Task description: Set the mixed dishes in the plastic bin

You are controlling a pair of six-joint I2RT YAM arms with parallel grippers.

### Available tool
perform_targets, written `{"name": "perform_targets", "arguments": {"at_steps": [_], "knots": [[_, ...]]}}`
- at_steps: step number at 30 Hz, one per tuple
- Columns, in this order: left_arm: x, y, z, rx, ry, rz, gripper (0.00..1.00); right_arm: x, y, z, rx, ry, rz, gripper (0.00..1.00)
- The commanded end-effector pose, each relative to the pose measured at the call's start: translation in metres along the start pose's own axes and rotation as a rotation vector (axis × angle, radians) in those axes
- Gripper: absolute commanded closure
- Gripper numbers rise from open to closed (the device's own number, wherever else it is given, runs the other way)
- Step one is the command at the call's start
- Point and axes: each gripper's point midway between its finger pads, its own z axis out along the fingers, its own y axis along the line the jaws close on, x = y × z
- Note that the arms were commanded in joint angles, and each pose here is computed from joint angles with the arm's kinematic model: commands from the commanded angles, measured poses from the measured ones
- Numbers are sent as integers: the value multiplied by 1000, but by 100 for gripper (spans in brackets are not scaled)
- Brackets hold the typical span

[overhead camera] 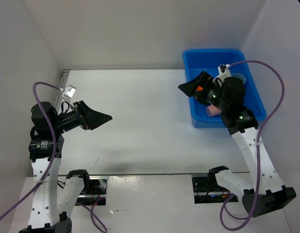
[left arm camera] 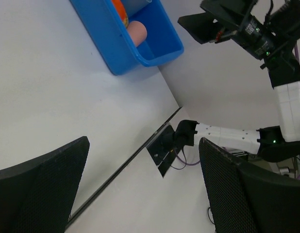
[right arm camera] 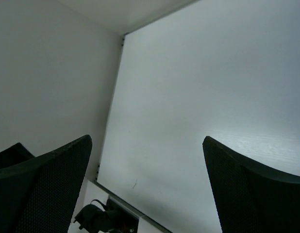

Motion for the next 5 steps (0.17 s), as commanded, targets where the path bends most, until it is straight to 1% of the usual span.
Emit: {"name": "perform_targets", "arguments": {"at_steps": [1, 3, 5], "knots": [[-5, -15, -1, 55, -13, 26, 0, -27, 36, -30, -114, -133, -53, 0], [-11, -20, -2, 53, -33, 40, 0, -28, 45, -31, -159, -130, -89, 0], [-17, -20, -1, 46, -42, 53, 0, -32, 43, -21, -157, -130, -105, 0]]}}
